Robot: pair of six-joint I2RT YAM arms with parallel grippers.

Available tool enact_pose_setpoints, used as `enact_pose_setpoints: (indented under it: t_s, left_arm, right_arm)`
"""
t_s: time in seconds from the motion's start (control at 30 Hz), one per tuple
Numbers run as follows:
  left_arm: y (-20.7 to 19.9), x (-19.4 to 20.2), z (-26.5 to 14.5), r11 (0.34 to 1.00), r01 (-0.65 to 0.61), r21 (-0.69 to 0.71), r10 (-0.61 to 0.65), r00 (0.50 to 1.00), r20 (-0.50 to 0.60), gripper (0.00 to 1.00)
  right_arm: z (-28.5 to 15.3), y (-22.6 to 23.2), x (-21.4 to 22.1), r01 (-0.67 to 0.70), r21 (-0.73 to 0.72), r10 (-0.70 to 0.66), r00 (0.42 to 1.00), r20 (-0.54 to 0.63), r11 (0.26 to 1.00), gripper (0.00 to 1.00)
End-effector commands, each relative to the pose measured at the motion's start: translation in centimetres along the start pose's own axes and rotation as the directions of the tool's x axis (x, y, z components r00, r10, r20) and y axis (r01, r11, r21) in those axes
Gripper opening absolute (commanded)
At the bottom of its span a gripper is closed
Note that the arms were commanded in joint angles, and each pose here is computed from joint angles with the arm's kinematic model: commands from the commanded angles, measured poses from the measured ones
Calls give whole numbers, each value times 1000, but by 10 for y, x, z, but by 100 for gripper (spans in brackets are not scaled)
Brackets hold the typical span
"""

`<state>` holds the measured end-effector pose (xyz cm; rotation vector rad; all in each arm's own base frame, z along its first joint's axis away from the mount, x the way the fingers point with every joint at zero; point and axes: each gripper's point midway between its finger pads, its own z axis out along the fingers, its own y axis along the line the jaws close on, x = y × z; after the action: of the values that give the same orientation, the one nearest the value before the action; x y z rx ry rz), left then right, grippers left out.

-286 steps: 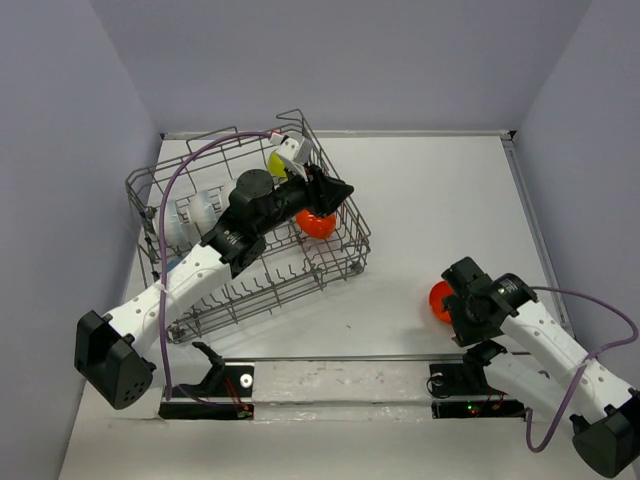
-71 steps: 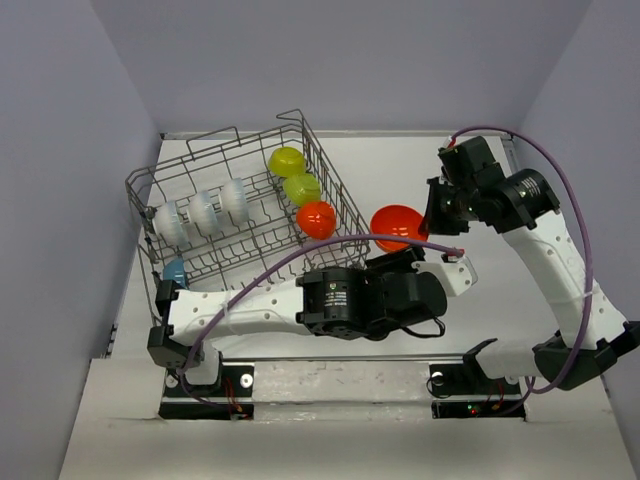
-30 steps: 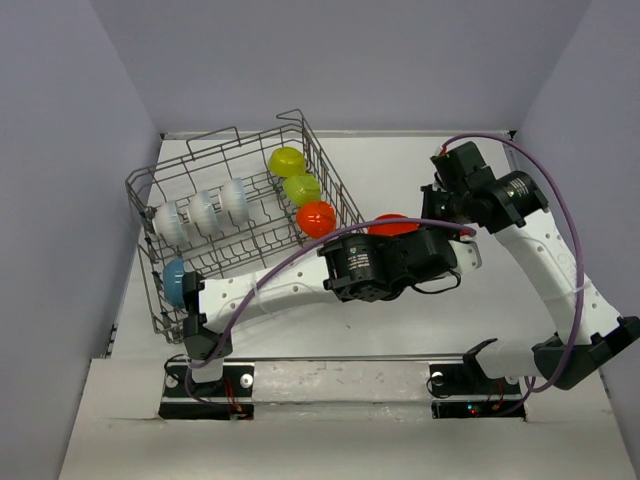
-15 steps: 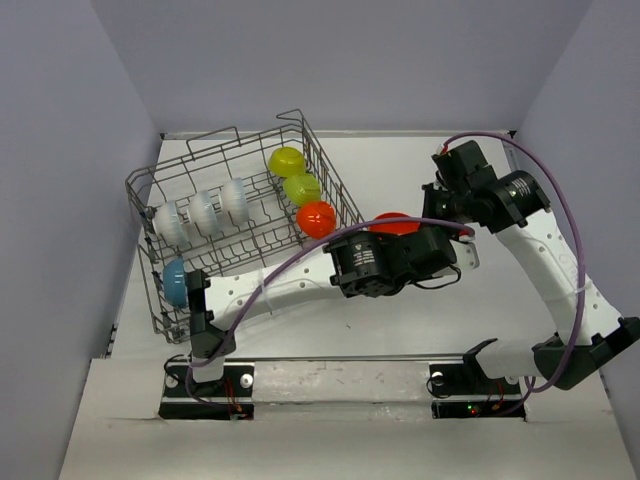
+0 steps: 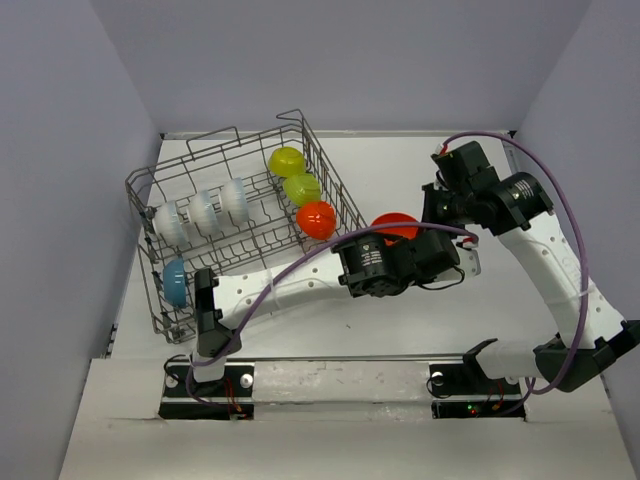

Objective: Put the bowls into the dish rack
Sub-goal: Pass from the right arm to the left

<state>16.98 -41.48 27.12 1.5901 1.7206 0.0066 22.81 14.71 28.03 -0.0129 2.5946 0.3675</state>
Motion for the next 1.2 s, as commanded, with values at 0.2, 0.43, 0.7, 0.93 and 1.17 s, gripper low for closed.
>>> enact_pose_setpoints:
  t_s: [0.2, 0.43, 0.7, 0.93, 1.17]
  left_arm:
    - [24, -7, -18, 997, 31, -76, -29, 999, 38, 48]
    - [26, -9, -22, 996, 36, -84, -32, 998, 48, 48]
    - [29, -16, -32, 994, 42, -97, -35, 996, 80, 48]
    - [34, -23, -38, 993, 43, -112, -31, 994, 102, 49]
    - [38, -25, -41, 991, 46, -124, -31, 993, 114, 49]
  right_arm:
    - [-13, -3, -9, -7, 2, 7, 997, 77, 1000, 1]
    - [-12, -4, -9, -9, 8, 8, 997, 76, 1000, 1]
    - [-7, -7, -9, -12, 27, 10, 998, 69, 1000, 1]
    - [-4, -7, -9, -14, 30, 12, 998, 66, 999, 1]
    - [-3, -8, -8, -12, 35, 10, 998, 64, 999, 1]
